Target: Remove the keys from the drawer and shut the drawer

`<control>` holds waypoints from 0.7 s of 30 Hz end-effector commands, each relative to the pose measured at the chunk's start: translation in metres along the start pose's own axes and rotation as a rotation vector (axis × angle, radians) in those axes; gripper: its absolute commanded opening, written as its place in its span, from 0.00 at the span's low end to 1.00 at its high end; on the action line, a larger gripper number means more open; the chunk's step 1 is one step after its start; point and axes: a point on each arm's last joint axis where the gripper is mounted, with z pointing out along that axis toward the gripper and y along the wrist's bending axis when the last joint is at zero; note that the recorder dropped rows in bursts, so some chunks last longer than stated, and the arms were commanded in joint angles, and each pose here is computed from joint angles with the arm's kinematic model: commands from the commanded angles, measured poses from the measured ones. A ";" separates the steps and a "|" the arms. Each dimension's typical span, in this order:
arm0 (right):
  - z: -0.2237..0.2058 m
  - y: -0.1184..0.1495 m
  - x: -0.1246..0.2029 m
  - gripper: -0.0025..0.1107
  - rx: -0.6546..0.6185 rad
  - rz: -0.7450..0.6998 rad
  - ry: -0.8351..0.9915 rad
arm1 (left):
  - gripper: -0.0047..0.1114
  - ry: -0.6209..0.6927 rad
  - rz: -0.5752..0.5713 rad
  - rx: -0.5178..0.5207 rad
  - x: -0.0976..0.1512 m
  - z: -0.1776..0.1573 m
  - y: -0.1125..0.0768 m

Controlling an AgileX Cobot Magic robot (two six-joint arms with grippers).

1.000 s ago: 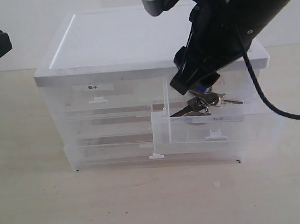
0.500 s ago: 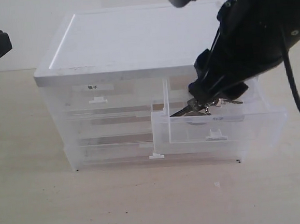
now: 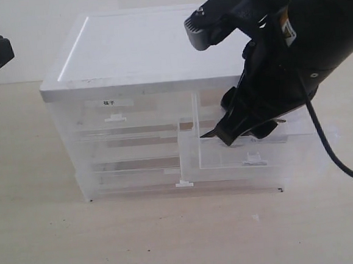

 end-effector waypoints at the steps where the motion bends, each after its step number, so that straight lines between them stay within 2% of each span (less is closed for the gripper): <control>1: 0.010 0.002 -0.001 0.53 0.004 -0.022 0.023 | 0.08 -0.005 -0.008 -0.008 0.000 -0.001 -0.001; 21: 0.040 0.009 -0.004 0.53 -0.018 -0.027 0.095 | 0.08 -0.007 -0.013 -0.005 0.000 -0.001 -0.001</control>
